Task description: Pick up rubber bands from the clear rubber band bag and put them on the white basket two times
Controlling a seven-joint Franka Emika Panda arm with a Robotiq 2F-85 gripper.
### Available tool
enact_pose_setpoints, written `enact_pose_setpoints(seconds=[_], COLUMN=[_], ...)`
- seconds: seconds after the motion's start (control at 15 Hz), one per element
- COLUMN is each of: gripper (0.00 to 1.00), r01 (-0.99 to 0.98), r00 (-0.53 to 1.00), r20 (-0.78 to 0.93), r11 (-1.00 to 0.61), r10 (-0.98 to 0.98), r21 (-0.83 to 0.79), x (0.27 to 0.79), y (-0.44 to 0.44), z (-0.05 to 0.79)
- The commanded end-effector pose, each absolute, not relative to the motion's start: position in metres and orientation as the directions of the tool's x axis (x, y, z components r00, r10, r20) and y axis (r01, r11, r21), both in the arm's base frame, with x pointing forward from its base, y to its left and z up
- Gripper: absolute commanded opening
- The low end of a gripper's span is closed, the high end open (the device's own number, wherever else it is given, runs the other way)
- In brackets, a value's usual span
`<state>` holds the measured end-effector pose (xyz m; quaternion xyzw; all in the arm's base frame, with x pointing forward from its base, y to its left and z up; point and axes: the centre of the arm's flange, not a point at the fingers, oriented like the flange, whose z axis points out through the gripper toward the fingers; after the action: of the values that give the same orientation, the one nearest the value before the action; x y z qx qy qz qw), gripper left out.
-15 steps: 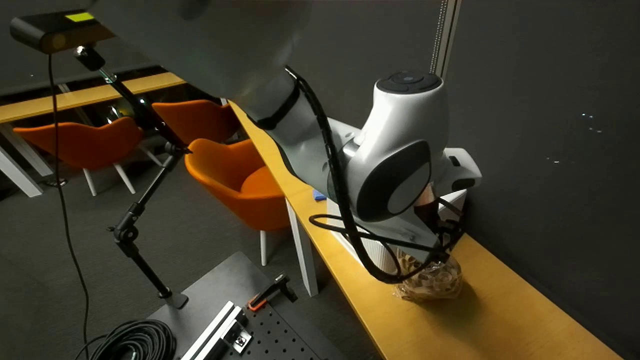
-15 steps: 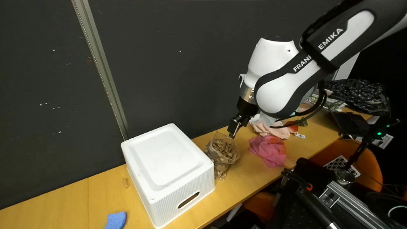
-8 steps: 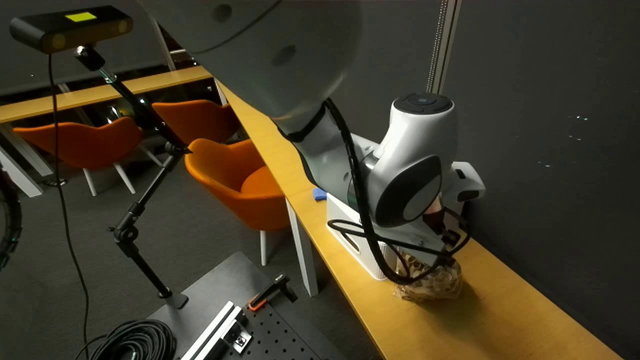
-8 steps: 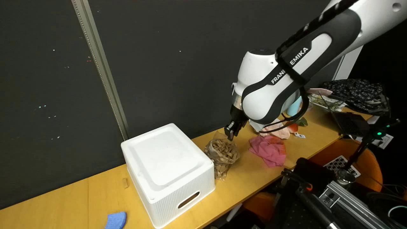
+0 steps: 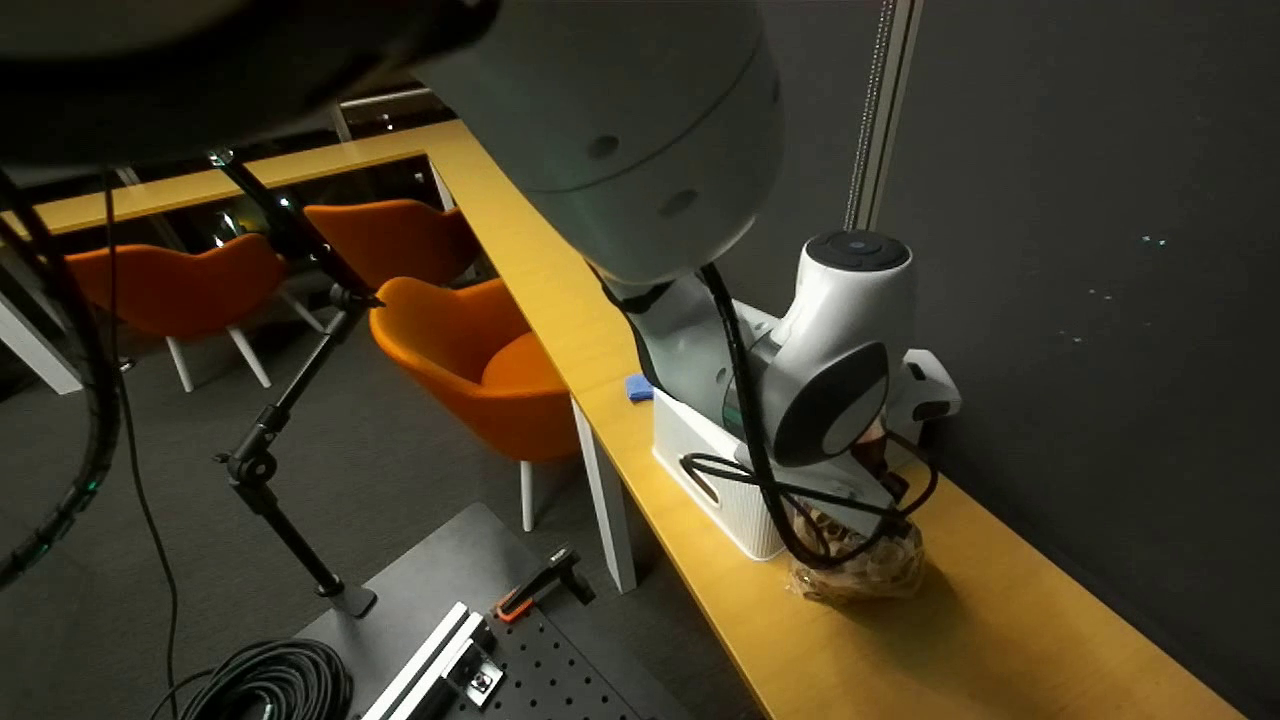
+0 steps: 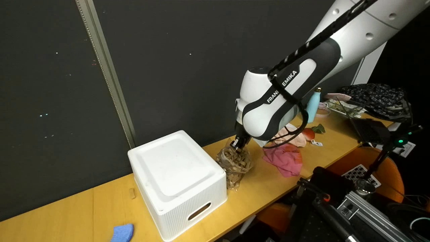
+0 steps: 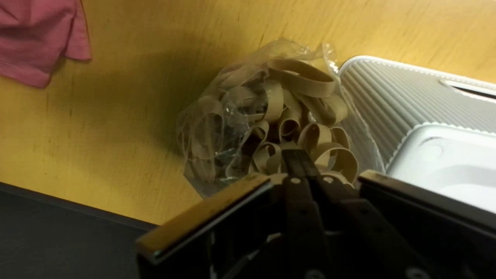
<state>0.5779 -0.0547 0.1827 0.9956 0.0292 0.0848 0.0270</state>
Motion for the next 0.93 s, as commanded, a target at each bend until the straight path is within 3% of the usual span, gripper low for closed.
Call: enact_pose_setpoints(seconds=[0.0, 0.4, 0.53, 0.87], gripper=[0.0, 0.0, 0.28, 0.63], r01=[0.108, 0.105, 0.098, 0.078], r00=[0.976, 0.972, 0.974, 0.979], r20=[0.187, 0.203, 0.196, 0.182], r11=[-0.993, -0.991, -0.991, -0.993], r10=[0.115, 0.12, 0.114, 0.093], r21=[0.045, 0.082, 0.088, 0.091], x=[0.596, 0.606, 0.607, 0.603], y=[-0.054, -0.067, -0.07, -0.078], z=[0.166, 0.148, 0.142, 0.137])
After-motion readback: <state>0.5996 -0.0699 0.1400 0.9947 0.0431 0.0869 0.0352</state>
